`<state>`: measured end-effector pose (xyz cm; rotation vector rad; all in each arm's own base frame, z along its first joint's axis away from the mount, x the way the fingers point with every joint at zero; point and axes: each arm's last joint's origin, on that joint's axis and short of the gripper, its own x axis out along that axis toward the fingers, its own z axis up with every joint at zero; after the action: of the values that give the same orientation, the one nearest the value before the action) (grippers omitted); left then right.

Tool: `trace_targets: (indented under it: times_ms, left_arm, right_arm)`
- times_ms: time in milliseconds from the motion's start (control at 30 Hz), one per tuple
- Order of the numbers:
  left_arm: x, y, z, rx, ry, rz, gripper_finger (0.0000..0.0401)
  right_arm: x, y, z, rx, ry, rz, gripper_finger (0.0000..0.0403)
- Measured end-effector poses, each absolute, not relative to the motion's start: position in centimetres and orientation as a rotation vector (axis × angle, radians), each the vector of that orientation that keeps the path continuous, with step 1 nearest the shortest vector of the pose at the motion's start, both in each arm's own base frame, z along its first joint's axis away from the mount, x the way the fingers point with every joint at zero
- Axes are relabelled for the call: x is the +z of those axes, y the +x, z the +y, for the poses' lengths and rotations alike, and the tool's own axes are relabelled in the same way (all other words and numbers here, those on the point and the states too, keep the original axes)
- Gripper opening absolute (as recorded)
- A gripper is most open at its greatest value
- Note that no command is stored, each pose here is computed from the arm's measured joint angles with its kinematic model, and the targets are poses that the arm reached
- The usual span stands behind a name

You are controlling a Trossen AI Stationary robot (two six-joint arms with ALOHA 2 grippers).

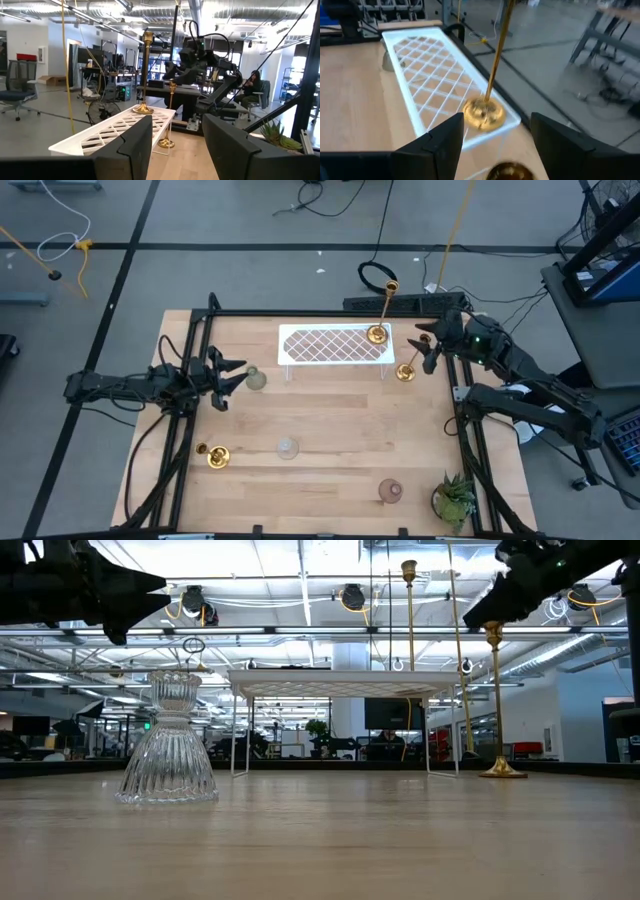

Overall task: Pick & Place candle stick holders
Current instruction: Put the right gold candle holder on the shelf

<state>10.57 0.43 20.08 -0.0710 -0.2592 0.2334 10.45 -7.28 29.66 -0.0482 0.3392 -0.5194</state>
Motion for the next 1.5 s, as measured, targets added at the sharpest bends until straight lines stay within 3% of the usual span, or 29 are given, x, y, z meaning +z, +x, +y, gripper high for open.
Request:
trace_targets:
  times_ms: [400, 733, 933, 1200, 1500]
  left_arm:
    - [20.1, 10.6, 0.4, 0.233, -0.071, -0.259, 0.0182]
    - [20.1, 10.6, 0.4, 0.234, -0.071, -0.258, 0.0182]
    - [20.0, 10.6, 0.4, 0.233, -0.069, -0.252, 0.0182]
    - [20.0, 10.6, 0.4, 0.233, -0.069, -0.252, 0.0182]
    - [20.0, 10.6, 0.4, 0.233, -0.072, -0.252, 0.0182]
  right_arm:
    - [28.2, 9.5, -7.0, -0.622, 0.056, 0.454, 0.0225]
    - [23.4, 10.5, -7.7, -0.642, 0.143, 0.439, 0.0213]
    - [20.8, 10.4, -7.6, -0.637, 0.153, 0.514, 0.0158]
    - [20.6, 10.5, -7.7, -0.639, 0.166, 0.484, 0.0020]
    - [22.5, 10.9, -7.7, -0.575, 0.143, 0.315, 0.0008]
